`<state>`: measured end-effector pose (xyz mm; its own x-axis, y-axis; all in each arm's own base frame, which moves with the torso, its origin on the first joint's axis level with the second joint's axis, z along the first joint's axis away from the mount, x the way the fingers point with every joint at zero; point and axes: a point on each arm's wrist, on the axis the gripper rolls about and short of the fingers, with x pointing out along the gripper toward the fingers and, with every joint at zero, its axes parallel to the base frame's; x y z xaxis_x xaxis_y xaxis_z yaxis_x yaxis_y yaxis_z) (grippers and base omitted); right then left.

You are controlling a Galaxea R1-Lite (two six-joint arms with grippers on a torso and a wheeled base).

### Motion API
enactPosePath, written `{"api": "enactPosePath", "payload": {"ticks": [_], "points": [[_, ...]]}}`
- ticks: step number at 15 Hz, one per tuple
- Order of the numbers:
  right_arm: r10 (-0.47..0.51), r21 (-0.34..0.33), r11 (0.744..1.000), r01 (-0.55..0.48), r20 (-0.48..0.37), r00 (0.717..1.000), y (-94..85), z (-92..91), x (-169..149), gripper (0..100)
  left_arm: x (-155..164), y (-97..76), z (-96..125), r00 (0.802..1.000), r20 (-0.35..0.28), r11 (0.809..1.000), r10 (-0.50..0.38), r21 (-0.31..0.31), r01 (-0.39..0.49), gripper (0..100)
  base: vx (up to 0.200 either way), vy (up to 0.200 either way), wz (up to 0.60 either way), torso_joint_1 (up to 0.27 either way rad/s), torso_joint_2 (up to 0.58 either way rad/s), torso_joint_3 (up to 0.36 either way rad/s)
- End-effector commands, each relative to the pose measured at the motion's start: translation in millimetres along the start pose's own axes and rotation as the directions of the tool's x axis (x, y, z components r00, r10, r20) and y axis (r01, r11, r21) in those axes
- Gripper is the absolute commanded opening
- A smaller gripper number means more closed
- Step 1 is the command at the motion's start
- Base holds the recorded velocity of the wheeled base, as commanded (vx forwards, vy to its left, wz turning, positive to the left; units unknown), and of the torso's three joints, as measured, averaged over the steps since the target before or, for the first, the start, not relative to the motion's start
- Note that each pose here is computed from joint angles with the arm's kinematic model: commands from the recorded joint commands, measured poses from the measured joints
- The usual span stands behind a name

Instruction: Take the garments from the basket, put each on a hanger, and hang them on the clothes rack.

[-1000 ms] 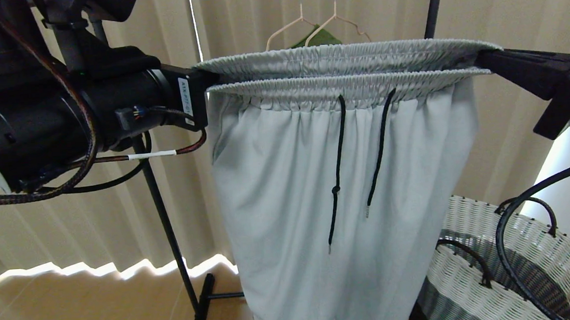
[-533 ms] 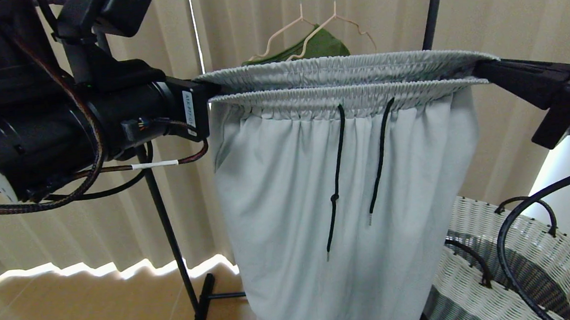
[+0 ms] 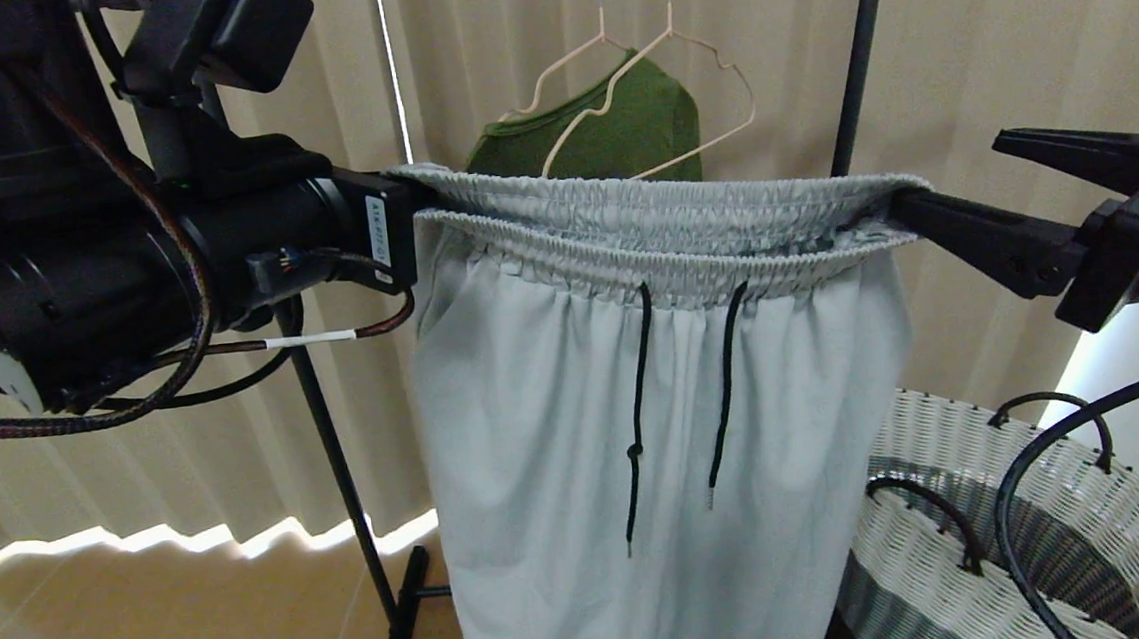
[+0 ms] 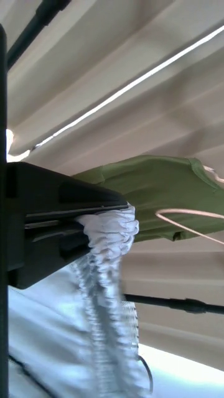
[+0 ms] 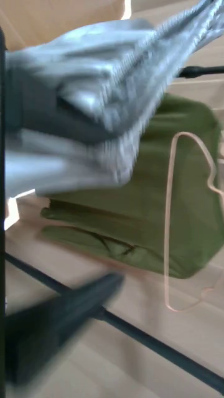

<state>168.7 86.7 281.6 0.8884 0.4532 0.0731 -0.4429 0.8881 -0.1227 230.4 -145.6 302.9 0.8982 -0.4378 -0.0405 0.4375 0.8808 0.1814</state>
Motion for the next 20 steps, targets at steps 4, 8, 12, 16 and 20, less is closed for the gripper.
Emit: {"api": "enactPosePath", "payload": {"ticks": [4, 8, 12, 16, 20], "points": [[0.122, 0.000, 0.992, -0.122, 0.040, 0.992, 3.6, -5.9, -9, 100, 3, 18.3, -8, 0.996, -0.034, 0.996, 0.087, 0.020, -0.086, 0, 0.000, 0.000, 0.00, 0.000, 0.00, 0.000], [0.189, -0.013, 0.982, -0.188, 0.094, 0.978, 5.4, -6.9, -10, 100, 3, 28.5, -14, 0.991, -0.052, 0.992, 0.125, 0.020, -0.124, 0, 0.000, 0.000, 0.00, 0.000, 0.00, 0.000], [0.200, -0.013, 0.980, -0.200, 0.074, 0.977, 5.9, -11.7, -11, 100, 0, 37.9, -29, 0.979, -0.104, 0.985, 0.174, 0.029, -0.172, 0, 0.000, 0.000, 0.00, 0.000, 0.00, 0.000], [-0.035, -0.163, 0.986, 0.026, -0.057, 0.998, -31.0, -39.9, -15, 100, -29, 51.2, -35, 0.967, -0.109, 0.973, 0.232, 0.031, -0.230, 0, 0.000, 0.000, 0.00, 0.000, 0.00, 0.000], [-0.146, -0.151, 0.981, 0.120, -0.174, 0.974, -42.7, -77.5, -30, 100, -61, 48.7, -50, 0.965, -0.090, 0.969, 0.246, 0.029, -0.244, 0, 0.000, 0.000, 0.00, 0.000, 0.00, 0.000]]}}
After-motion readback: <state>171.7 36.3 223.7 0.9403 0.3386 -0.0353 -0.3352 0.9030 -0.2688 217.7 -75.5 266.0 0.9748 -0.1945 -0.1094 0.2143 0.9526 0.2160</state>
